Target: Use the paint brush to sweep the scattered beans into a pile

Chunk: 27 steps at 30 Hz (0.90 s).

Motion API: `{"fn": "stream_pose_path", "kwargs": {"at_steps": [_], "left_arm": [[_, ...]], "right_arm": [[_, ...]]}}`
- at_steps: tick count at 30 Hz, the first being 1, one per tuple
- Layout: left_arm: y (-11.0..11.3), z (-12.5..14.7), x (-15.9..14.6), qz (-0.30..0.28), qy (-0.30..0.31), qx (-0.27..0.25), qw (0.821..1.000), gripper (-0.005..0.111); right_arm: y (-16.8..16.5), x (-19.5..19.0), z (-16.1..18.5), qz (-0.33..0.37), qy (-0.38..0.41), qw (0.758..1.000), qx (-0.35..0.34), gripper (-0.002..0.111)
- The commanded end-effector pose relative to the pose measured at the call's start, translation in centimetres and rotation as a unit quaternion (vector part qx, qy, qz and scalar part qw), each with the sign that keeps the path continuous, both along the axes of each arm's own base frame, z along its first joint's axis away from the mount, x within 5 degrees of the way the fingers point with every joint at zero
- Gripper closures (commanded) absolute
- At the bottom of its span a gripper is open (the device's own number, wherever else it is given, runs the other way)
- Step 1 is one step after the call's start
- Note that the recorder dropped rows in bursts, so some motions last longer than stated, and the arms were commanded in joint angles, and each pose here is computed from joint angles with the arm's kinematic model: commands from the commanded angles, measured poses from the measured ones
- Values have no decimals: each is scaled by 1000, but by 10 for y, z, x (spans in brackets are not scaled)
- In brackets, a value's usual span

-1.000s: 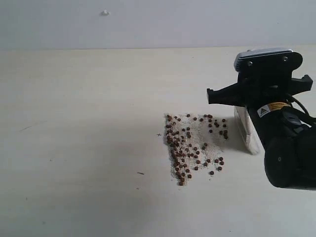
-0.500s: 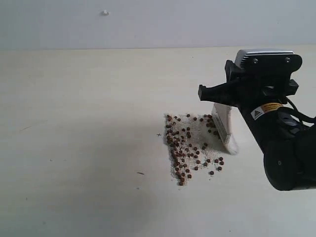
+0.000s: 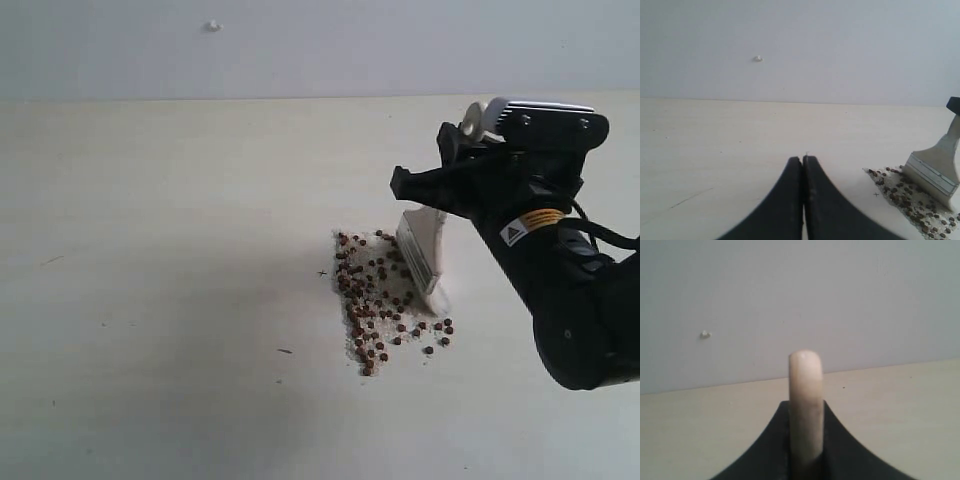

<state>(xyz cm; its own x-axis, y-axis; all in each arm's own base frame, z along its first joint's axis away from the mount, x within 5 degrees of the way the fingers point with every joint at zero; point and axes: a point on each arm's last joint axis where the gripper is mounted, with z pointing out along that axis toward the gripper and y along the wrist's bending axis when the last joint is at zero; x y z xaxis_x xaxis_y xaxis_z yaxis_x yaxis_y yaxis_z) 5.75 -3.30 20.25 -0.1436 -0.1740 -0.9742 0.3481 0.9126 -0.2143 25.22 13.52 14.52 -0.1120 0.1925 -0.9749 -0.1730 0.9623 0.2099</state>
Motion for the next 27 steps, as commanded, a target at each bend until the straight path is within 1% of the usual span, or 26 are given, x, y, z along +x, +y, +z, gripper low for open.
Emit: {"fn": "stream_pose_path", "kwargs": {"at_steps": [1,4,9,16,20,27], "left_arm": [[-1,-1,0,-5,2,2,1000,107],[-1,-1,0,-5,2,2,1000,107],[-1,-1,0,-5,2,2,1000,107],[-1,-1,0,-5,2,2,1000,107],[-1,-1,0,-5,2,2,1000,107],[-1,-1,0,-5,2,2,1000,107]], "right_arm": [[2,0,-2,9,14,999,30,108],[2,0,-2,10,14,999,32,108],[2,0,-2,8,23,998,56,108],[0,0,-2,-2,22,998,53,108],[-1,0,2,-6,10,1000,24,108],[-7,-1,23,-28,-28,999,-23,108]]}}
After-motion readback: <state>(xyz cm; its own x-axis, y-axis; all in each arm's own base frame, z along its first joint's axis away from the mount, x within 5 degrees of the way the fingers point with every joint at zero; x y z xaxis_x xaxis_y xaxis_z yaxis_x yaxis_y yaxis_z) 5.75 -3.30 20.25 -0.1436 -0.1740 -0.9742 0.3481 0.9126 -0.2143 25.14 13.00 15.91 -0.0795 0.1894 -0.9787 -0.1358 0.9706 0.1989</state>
